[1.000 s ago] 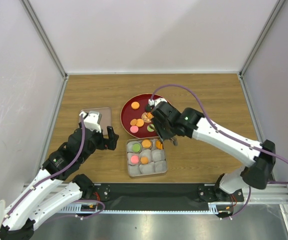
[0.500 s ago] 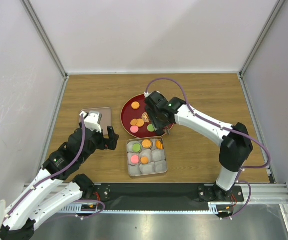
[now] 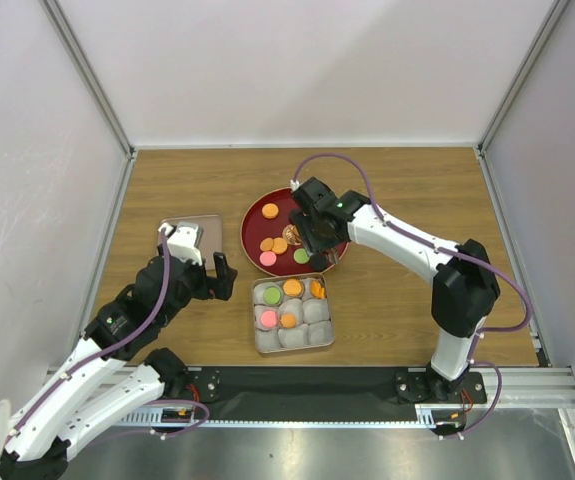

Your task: Pack the cookies

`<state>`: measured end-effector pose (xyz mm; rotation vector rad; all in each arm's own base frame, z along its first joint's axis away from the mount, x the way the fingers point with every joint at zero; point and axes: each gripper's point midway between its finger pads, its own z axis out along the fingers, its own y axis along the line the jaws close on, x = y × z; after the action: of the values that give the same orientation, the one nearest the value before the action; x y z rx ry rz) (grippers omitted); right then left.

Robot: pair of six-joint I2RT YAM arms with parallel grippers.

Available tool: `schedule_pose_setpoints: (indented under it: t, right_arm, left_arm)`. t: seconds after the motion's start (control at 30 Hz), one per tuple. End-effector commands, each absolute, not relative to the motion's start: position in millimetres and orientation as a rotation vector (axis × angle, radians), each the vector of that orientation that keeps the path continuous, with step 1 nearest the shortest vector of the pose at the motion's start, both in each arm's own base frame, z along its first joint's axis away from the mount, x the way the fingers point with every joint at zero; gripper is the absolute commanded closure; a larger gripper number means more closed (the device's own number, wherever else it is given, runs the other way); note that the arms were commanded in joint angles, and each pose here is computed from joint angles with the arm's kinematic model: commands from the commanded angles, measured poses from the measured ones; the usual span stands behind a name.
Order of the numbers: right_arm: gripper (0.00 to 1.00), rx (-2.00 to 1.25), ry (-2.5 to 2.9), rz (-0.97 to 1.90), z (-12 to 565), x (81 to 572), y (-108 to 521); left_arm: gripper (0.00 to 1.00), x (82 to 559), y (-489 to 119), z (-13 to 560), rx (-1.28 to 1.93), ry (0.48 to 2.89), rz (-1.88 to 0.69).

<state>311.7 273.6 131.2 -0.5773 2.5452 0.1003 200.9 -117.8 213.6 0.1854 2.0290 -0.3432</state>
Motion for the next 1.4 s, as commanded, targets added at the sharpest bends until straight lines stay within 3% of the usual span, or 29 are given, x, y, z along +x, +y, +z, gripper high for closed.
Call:
schedule_pose_setpoints:
  t: [0.0,0.2,0.33,0.6,1.13,1.37]
  right_arm:
    - [0.46,-0.571,2.495,0.167,140.9,326.7,287.9]
    - [0.47,-0.563,2.515,0.155,131.8,330.9,286.3]
    - [0.59,-0.562,2.524,0.149,130.9,329.8,284.4]
    - [0.7,-0.552,2.509,0.14,146.6,326.7,278.8]
    - [0.71,-0.509,2.453,0.182,185.2,305.0,262.4]
    - [0.71,-0.575,2.439,0.213,208.0,259.2,256.6]
  left_arm:
    - [0.0,202.4,-121.8,224.1,0.181,1.998,-0.37]
    - [0.0,202.5,-121.2,223.8,0.179,1.999,-0.366]
    - [0.0,202.3,-121.9,224.1,0.181,1.998,-0.37]
    - [0.0,202.5,-121.5,224.1,0.18,1.998,-0.369]
    - [0.0,202.4,-122.0,223.2,0.181,2.001,-0.369]
    - [0.0,202.6,-121.4,224.2,0.177,1.998,-0.368]
